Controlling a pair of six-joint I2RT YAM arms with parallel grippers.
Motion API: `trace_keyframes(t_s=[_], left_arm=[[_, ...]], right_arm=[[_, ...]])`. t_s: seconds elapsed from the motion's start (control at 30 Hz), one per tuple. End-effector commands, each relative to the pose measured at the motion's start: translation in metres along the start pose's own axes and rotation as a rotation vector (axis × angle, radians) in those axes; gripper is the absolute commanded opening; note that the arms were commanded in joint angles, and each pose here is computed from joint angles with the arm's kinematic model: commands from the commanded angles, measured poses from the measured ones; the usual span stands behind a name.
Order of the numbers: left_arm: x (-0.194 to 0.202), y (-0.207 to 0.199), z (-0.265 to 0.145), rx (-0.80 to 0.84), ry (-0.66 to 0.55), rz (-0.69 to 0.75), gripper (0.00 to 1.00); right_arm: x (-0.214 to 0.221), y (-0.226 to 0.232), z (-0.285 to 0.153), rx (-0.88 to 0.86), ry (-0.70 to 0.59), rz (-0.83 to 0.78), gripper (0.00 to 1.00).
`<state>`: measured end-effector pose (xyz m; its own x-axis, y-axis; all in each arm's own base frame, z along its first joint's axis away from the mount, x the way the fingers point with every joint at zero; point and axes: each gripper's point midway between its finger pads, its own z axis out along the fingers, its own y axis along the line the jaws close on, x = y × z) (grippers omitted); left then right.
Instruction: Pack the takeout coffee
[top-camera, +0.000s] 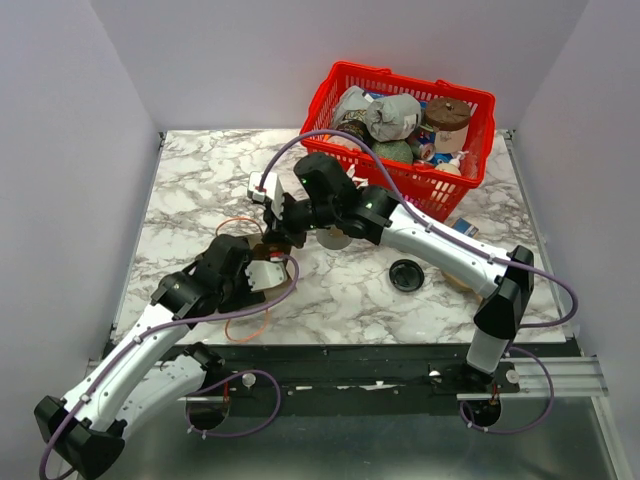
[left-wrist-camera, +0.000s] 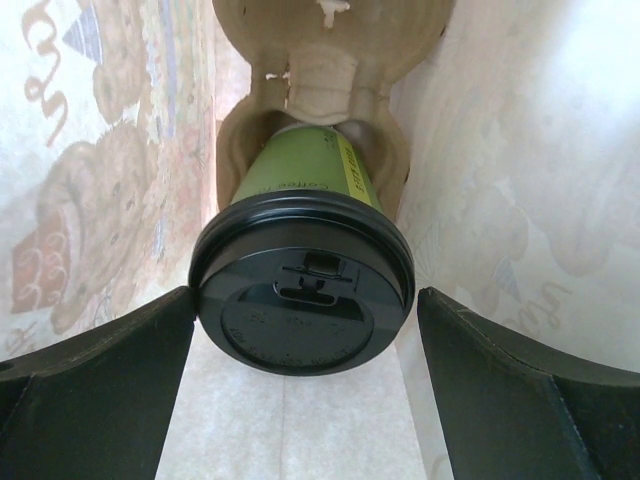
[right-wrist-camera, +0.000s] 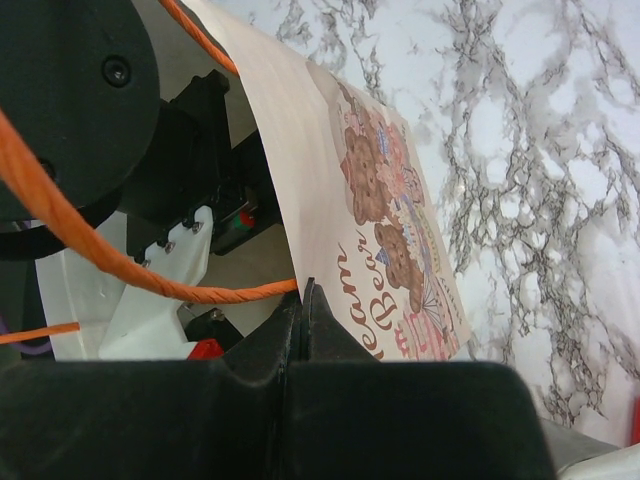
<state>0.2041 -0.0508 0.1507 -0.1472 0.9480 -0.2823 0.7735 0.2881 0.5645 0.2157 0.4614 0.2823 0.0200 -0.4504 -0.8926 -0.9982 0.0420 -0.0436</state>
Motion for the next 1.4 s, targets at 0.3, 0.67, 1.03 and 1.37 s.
trace_keyframes(t_s=[0.3,0.67,1.03,1.37], left_arm=[[-0.020,-0.007,-0.017,0.037,-0.133,-0.105,0.99],[-0.024,-0.014,-0.025,0.079,-0.165,-0.111,0.94],[-0.030,-0.015,-0.039,0.106,-0.206,-0.109,0.88],[-0.034,-0.009,-0.047,0.093,-0.222,-0.124,0.96]], right_arm=[[0.007,0.011,0.003,-0.077,0.054,0.024,0.00],[0.008,0.011,0.001,-0.074,0.059,0.016,0.01],[0.014,0.006,0.002,-0.051,0.075,0.014,0.00],[0.015,0.005,0.003,-0.049,0.078,0.014,0.01]])
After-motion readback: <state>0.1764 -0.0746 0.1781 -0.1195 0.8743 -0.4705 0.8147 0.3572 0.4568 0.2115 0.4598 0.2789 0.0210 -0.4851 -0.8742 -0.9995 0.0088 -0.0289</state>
